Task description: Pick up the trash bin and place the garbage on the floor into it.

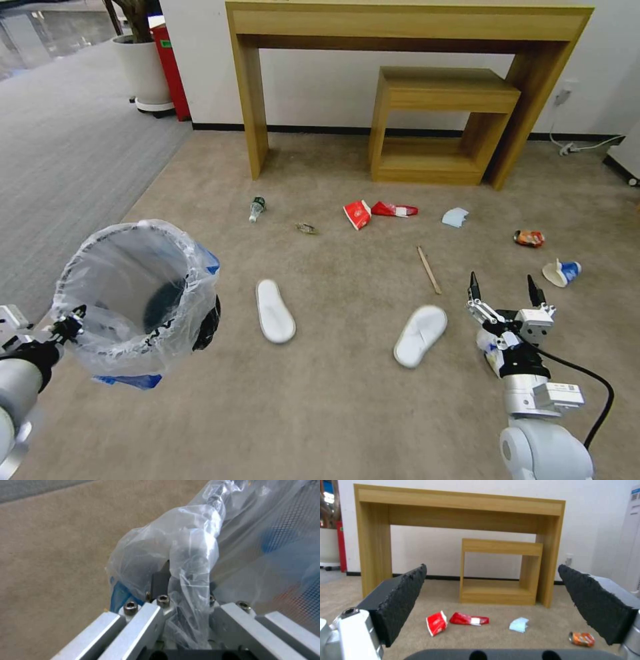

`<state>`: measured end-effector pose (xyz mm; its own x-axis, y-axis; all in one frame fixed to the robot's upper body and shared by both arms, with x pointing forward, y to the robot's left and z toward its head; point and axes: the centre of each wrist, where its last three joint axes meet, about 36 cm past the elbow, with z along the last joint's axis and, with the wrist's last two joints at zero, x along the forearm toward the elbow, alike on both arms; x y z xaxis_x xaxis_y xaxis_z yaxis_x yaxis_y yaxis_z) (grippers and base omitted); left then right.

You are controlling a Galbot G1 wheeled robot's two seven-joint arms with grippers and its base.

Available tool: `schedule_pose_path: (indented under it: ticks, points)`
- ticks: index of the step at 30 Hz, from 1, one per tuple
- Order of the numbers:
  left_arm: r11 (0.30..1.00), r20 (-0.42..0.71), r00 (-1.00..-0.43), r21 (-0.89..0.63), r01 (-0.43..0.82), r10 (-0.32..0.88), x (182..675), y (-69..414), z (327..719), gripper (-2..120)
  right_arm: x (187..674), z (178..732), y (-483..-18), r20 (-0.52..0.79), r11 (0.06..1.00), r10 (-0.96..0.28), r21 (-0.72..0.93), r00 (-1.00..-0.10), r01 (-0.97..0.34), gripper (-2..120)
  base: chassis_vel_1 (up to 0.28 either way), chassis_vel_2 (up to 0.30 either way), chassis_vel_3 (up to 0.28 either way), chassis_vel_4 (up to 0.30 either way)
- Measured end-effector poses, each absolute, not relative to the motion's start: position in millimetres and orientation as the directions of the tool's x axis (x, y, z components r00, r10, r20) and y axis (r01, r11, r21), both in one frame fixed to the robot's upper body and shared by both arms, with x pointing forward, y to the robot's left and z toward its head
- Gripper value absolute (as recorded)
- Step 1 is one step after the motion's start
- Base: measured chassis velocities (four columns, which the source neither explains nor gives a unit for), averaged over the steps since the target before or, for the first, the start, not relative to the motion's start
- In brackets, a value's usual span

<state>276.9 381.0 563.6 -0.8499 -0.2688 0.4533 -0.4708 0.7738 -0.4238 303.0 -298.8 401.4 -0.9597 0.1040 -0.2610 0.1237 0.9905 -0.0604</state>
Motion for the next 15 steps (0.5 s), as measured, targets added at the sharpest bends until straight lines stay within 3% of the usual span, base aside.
schedule_pose_path:
  ticks: [15]
  points:
    - [0.773, 0.451, -0.848, -0.418, -0.477, -0.278, 274.5, 380.4, 565.0, 0, 304.0, 403.8, -299.0, -0.271, 0.99, 0.109, -0.059, -0.956, 0.13, 100, -0.223, 0.223, 0.218, -0.227]
